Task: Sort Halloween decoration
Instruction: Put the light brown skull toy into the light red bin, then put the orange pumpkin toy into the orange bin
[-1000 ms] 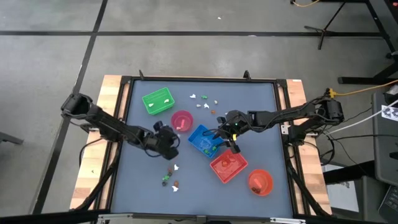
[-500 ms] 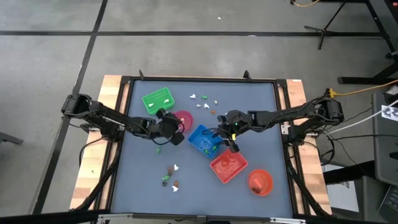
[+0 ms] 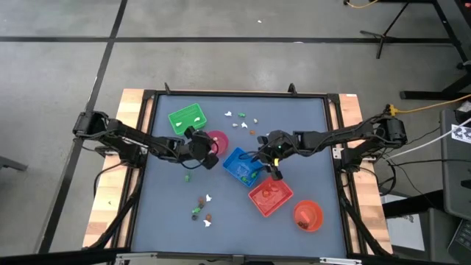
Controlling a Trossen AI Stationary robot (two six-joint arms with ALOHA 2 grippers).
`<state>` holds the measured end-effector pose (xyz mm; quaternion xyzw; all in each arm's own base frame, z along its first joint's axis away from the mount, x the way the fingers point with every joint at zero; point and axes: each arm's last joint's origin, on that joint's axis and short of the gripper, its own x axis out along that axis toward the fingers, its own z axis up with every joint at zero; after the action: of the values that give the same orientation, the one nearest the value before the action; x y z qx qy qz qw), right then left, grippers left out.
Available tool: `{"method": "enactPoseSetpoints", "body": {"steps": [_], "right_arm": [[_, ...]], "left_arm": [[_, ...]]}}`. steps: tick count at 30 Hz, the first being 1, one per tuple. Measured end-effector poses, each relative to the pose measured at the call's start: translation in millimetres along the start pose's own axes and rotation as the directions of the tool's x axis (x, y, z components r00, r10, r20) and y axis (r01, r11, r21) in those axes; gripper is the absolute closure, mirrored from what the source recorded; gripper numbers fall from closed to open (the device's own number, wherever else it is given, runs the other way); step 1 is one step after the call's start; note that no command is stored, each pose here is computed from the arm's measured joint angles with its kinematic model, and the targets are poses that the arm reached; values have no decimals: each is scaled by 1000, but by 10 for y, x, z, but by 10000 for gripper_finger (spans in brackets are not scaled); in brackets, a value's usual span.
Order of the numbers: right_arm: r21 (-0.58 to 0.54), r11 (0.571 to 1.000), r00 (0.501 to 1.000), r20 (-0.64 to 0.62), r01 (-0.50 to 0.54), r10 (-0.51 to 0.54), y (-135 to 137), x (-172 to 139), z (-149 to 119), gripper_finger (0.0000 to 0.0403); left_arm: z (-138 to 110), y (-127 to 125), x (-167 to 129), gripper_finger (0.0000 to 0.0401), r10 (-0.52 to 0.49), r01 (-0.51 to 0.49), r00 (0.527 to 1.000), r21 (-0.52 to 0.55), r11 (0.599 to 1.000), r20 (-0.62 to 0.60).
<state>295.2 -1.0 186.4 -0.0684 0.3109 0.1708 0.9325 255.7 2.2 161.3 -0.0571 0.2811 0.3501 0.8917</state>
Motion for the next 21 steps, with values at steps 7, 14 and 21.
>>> {"method": "enactPoseSetpoints", "body": {"steps": [7,14,21], "right_arm": [[0,1000,1000,0,1,-1,-1,0,0,226],[0,1000,1000,3,3,-3,-2,0,4,226],[0,1000,1000,2,3,-3,-2,0,3,226]], "left_arm": [[0,0,0,367,0,0,1000,0,1000,0],[0,0,0,346,0,0,1000,-1,1000,0],[0,0,0,279,0,0,1000,-1,1000,0]]}}
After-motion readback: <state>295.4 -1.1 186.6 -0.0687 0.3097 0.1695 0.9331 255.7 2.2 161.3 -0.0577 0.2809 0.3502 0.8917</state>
